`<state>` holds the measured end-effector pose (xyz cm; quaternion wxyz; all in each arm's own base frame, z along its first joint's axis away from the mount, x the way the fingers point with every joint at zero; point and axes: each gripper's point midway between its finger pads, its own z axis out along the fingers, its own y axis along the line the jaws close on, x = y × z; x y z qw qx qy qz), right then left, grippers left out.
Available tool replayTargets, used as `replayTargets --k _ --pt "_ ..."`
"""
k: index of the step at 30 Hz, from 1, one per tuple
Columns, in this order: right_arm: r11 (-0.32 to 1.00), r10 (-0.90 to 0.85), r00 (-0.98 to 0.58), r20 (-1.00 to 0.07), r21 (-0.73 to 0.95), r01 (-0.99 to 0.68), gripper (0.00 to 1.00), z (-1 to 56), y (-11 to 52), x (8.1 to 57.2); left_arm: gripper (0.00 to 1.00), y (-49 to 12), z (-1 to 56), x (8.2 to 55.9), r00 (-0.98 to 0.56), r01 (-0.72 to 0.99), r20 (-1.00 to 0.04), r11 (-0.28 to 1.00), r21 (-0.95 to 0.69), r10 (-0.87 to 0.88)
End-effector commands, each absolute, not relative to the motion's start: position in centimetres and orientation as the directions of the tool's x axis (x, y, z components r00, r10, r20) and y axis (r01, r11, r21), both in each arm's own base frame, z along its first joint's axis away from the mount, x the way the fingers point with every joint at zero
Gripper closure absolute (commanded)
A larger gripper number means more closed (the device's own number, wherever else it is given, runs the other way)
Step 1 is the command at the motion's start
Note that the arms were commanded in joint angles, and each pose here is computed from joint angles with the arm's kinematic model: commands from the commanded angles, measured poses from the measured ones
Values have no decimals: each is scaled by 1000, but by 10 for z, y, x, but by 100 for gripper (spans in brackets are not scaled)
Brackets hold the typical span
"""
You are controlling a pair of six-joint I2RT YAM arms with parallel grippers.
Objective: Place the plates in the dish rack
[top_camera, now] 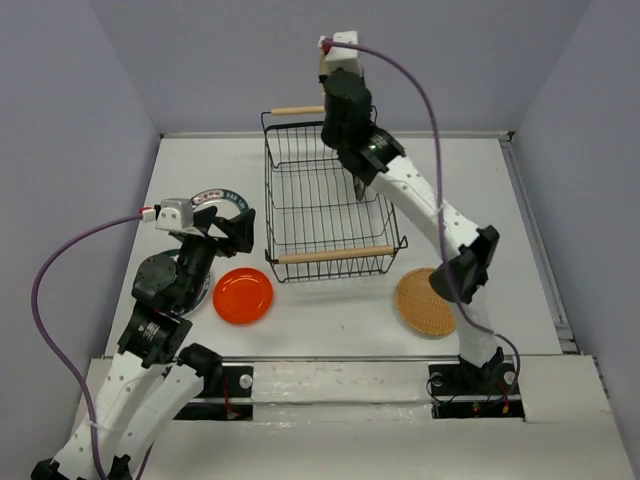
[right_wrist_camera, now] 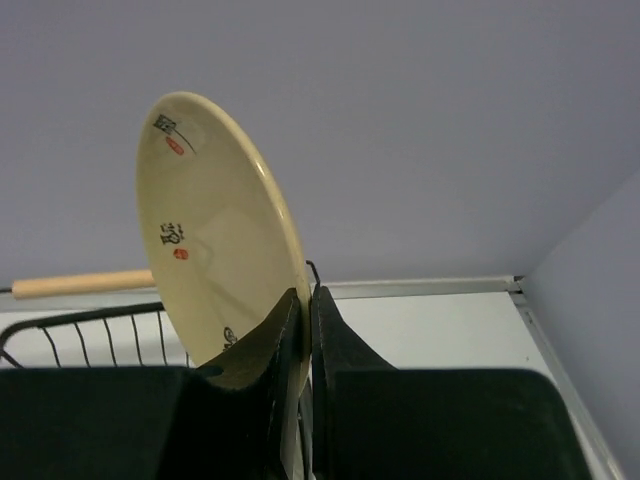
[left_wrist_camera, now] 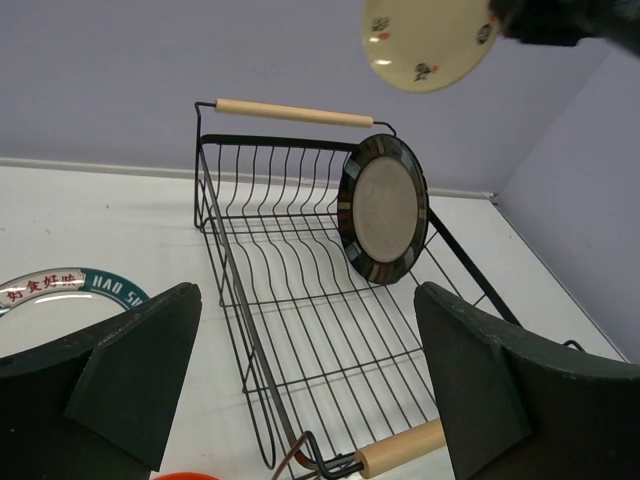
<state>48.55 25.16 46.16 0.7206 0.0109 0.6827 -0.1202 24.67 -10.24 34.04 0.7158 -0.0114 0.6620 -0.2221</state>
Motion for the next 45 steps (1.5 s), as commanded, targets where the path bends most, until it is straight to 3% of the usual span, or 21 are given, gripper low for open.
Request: replayTargets --k 1,14,23,36,45 --pt "863 -408 -69 -911 -409 296 93 446 265 486 1 -100 364 240 88 326 -926 889 -321 -367" --pt "824 -514 -171 -841 -539 175 93 327 310 522 1 -104 363 239 81 342 -927 884 -319 -366" --pt "832 -469 -310 -827 -532 160 93 264 287 521 1 -107 359 243 63 344 -931 883 -319 -360" --pt "812 -409 -435 -802 -538 227 93 222 252 517 1 -121 348 248 14 365 -939 876 -315 -344" --pt "784 -392 -438 -809 -543 300 93 223 242 514 1 -133 341 249 -21 389 -943 866 -313 -332"
